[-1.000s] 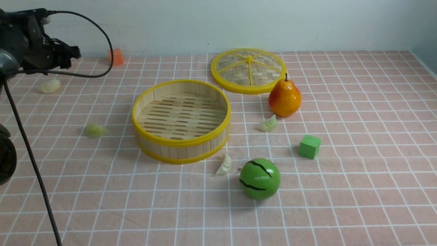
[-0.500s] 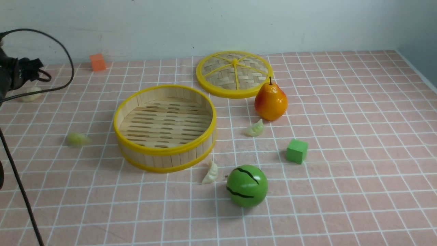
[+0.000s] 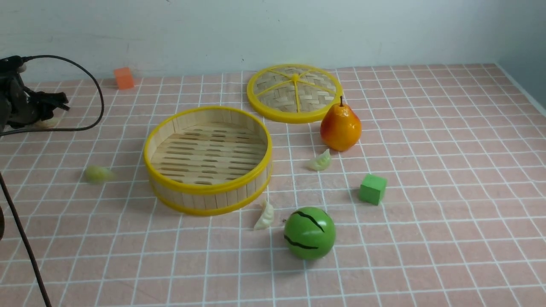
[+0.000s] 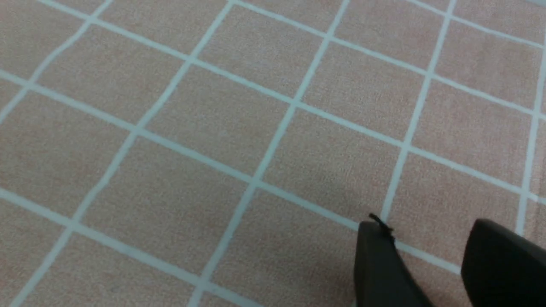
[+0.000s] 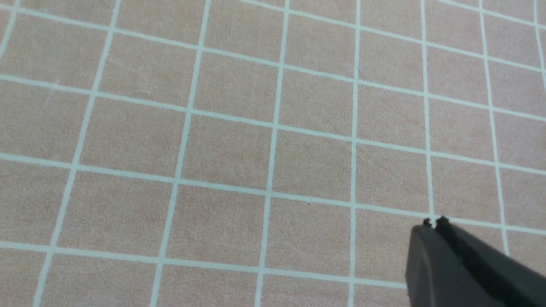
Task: Put the dumplings into the steamer on the table with the pink tablecloth.
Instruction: 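Reach for and grasp a dumpling on the table with the left gripper, then place the dumpling into the bamboo steamer basket with the left gripper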
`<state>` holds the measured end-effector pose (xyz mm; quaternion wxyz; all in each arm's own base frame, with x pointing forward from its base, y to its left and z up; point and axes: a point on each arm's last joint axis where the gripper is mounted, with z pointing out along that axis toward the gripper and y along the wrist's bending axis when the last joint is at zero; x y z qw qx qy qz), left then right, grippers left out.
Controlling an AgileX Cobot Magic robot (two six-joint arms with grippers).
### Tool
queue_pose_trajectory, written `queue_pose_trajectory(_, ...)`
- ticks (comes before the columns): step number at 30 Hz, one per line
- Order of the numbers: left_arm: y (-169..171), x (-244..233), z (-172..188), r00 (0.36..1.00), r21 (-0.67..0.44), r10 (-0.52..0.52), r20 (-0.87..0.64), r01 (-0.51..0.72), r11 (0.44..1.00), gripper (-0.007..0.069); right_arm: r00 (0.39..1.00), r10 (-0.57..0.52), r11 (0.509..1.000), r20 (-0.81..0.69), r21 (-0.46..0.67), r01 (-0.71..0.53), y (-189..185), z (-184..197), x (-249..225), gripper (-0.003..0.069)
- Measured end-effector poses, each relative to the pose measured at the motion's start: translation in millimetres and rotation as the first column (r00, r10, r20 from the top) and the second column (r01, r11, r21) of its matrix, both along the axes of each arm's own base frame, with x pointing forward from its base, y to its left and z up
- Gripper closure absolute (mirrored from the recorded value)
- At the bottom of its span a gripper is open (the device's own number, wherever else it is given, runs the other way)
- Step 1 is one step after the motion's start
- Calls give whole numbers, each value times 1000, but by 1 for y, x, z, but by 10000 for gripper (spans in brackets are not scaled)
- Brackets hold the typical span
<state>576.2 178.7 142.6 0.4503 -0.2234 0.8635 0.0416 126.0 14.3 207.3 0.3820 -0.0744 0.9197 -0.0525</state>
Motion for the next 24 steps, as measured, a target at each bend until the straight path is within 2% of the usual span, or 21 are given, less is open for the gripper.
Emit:
queue_pose_trajectory(1, 0, -1, 2, 1000, -7, -1, -5, 0, 1000, 438, 1000, 0, 1000, 0, 0, 0, 0, 0, 0, 659)
queue_pose_trajectory(5, -3, -3, 11, 1000, -38, 0, -21, -1, 999, 550, 1000, 1, 1000, 2, 1, -1, 0, 0, 0, 659)
queue_pose_trajectory(16, -34, -11, 36, 989, -157, -64, -136, 42, 987, 563, 1000, 4, 1000, 7, 4, -5, 1, 0, 0, 659)
queue_pose_trajectory(24, -82, -19, 90, 961, -142, -219, -168, 196, 970, 566, 1000, 10, 1000, 17, 9, -10, 1, 1, 1, 656)
